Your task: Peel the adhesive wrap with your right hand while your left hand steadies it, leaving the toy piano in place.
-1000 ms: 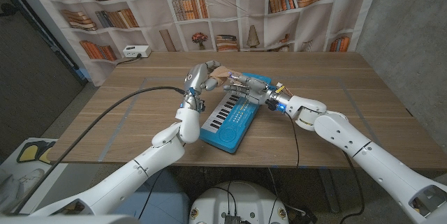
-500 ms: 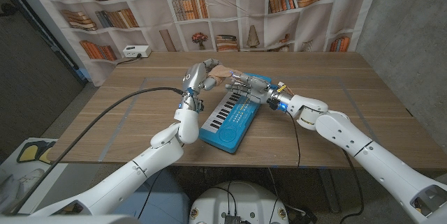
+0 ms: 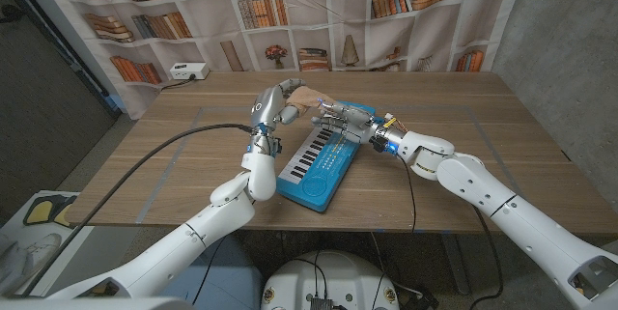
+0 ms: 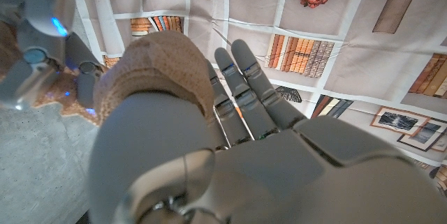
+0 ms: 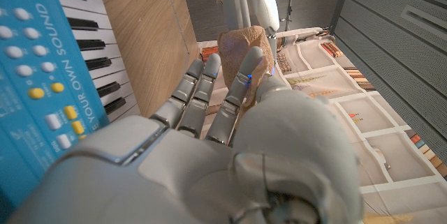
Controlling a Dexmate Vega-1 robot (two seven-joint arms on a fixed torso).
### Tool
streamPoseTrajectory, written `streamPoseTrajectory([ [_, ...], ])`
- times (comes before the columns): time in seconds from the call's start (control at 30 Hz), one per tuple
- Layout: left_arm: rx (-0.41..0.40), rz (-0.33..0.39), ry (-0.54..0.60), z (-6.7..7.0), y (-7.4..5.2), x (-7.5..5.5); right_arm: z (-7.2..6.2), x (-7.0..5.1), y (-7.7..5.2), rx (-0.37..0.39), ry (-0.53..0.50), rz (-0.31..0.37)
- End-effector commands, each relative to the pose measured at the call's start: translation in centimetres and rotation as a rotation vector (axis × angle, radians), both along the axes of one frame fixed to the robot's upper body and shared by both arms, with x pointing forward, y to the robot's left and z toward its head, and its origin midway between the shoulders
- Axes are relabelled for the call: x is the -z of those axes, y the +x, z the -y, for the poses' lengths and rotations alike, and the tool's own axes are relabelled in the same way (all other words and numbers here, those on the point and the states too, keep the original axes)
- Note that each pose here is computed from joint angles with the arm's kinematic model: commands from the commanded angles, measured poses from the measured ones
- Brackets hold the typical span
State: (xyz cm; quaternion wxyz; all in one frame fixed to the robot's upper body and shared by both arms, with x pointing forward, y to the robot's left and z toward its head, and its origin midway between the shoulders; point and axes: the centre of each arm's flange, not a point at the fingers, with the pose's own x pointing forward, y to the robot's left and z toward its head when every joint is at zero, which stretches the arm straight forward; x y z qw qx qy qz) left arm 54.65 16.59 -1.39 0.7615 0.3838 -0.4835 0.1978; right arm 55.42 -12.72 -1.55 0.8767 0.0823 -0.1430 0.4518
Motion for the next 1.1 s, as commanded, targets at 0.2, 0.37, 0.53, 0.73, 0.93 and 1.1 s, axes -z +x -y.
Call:
streamPoseTrajectory([
  [0.2,-0.043,0.057,0.005,0.41,-0.04,0.43,0.13,-0.37,-0.12,-0.018,0.010,0.013],
  [0.37,-0.047,0.083,-0.007,0.55,0.05,0.64,0.25,-0.48,-0.12,-0.015,0.008,0.017],
  [0.53,-0.042,0.087,-0.010,0.65,0.16,0.65,0.32,-0.57,-0.19,-0.015,0.008,0.022],
  [0.73,-0.033,0.096,-0.013,0.65,0.21,0.61,0.51,-0.72,-0.27,-0.012,0.013,0.022],
  [0.93,-0.026,0.097,-0.019,0.60,0.20,0.66,0.53,-0.71,-0.26,-0.015,0.011,0.023],
  [1.1,-0.011,0.088,-0.034,0.58,0.26,0.69,0.52,-0.70,-0.25,-0.015,0.009,0.025],
])
